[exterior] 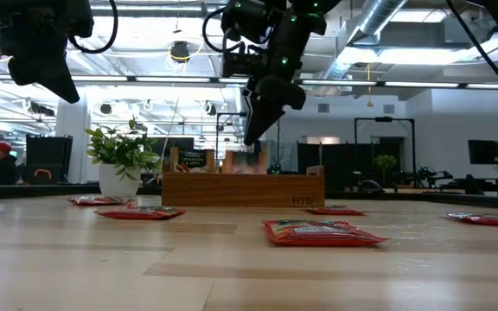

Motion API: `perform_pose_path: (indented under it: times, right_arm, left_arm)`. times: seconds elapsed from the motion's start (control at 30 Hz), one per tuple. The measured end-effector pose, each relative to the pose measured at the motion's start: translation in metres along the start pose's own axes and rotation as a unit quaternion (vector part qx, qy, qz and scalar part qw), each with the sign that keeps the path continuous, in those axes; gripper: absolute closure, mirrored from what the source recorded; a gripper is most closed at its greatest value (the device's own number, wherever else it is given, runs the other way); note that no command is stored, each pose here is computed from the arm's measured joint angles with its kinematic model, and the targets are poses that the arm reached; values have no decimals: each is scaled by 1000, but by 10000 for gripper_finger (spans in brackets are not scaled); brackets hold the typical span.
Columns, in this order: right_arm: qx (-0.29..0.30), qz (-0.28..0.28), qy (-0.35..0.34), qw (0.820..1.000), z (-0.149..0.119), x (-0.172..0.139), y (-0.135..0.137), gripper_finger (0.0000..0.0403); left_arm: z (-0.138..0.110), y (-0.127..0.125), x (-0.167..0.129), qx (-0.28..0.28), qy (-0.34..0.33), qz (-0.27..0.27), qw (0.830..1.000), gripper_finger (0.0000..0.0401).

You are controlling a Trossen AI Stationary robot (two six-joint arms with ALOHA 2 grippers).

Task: Pick & Place Tea
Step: Put the orange tea bag into the middle of the wooden organizer

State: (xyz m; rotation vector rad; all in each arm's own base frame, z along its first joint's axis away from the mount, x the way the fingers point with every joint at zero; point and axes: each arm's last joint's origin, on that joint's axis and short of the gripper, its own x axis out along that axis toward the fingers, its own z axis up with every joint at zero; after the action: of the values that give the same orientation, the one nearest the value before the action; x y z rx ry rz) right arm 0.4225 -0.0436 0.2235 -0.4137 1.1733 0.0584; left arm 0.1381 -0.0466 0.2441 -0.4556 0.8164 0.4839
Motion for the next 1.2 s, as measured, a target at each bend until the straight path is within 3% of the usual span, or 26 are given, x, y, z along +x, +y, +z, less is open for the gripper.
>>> perform_pose_path:
  times: [0.33, 0.47, 0.53, 0.67, 0.87, 1.0, 1.2]
  right_arm:
    - [21, -15, 11, 1000, -1, -3, 0, 308]
    - [62, 30, 66, 995, -12, -23, 13, 300]
    - [74, 83, 111, 987, -20, -33, 27, 301]
    - [85, 194, 209, 955, -30, -50, 63, 302]
    - [15, 273, 249, 929, -44, -54, 141, 303]
    - [3, 268, 259, 928, -74, -50, 189, 303]
    - [79, 245, 209, 943, -100, -55, 224, 303]
  left_arm:
    - [0, 0, 0, 0, 0, 0, 1000, 401]
    - [0, 0, 0, 0, 0, 0, 1000, 401]
    - [0, 0, 0, 0, 0, 0, 1000, 401]
    - [0, 0, 0, 0, 0, 0, 1000, 401]
    - [0, 0, 0, -3, 2, -1, 1000, 401]
    - [0, 0, 0, -3, 4, -3, 1000, 401]
    - [0, 0, 0, 8, 3, -2, 1000, 401]
